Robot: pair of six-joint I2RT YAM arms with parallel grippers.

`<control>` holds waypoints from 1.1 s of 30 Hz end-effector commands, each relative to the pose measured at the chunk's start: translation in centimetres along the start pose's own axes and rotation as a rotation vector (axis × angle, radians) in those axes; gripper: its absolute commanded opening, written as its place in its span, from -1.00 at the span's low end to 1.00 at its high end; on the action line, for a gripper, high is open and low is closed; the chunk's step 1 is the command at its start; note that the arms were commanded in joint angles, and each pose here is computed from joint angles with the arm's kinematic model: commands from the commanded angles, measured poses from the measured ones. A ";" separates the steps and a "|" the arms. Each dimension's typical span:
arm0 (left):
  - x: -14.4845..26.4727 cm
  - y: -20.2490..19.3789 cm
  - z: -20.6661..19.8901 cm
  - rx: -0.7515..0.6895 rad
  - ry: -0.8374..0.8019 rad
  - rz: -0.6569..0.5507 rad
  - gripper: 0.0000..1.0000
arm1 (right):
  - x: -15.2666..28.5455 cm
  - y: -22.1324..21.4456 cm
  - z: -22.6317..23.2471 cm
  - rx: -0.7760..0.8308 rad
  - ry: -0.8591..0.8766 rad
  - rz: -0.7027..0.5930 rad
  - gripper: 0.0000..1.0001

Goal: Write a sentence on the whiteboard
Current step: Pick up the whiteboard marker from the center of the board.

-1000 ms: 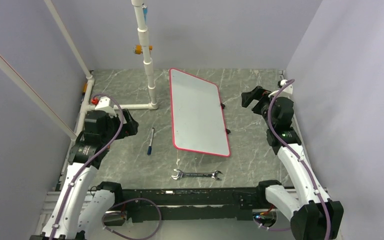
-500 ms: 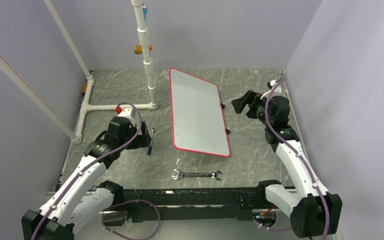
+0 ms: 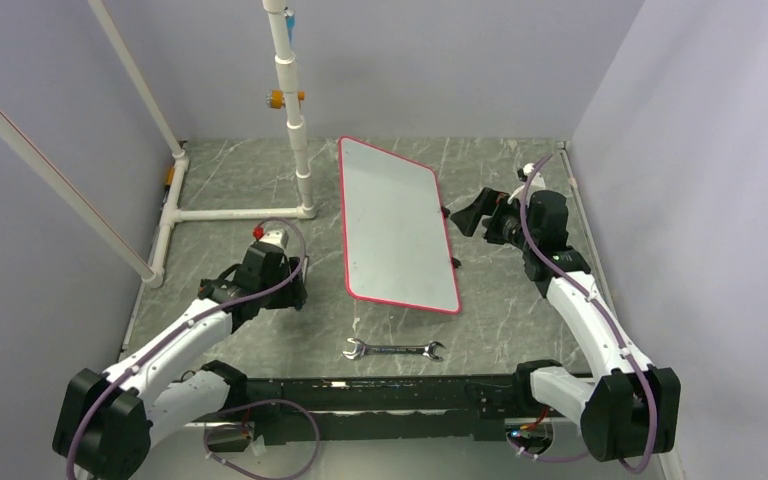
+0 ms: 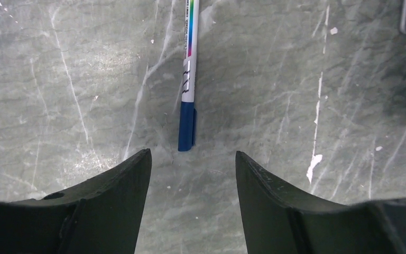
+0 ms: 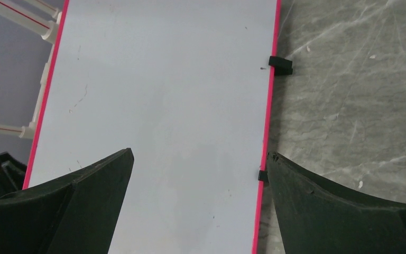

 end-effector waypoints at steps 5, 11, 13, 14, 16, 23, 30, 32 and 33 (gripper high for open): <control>-2.6 0.1 0.2 -0.010 0.048 -0.017 0.19 | 0.1 0.8 1.1 0.019 0.037 0.018 0.99; -3.2 0.2 -0.1 -0.006 0.057 0.004 0.10 | 0.0 0.6 1.1 0.013 0.034 0.034 0.99; -3.5 0.2 -0.2 0.015 0.064 0.017 0.09 | -0.1 0.5 1.1 0.010 0.036 0.038 0.99; -3.7 0.1 -0.3 0.025 0.061 0.024 0.08 | -0.1 0.4 1.2 0.008 0.039 0.041 0.99; -4.1 -0.1 -0.3 0.039 0.074 0.038 0.04 | -0.2 0.4 1.2 0.008 0.037 0.043 0.99; -4.9 -0.3 -0.1 0.071 0.135 0.073 -0.09 | -0.4 0.2 1.1 0.018 0.037 0.057 0.99; -6.6 -2.0 0.3 0.080 0.161 0.147 -0.49 | -0.8 0.1 0.9 0.029 0.030 0.074 0.99; -7.0 -2.3 0.3 0.076 0.167 0.168 -0.90 | -0.8 0.1 0.8 0.029 0.029 0.076 0.99; -7.1 -2.1 0.1 0.074 0.167 0.170 -1.00 | -0.8 0.1 0.9 0.031 0.031 0.077 0.99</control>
Point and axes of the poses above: each gripper's point midway between its finger pads, its own x axis back along the fingers, its own z axis along the line the jaws close on, y = z × x, the point moved 7 cm from there along x, back along the fingers, and after that the axes turned 4 degrees about x, right-handed, at the moved point
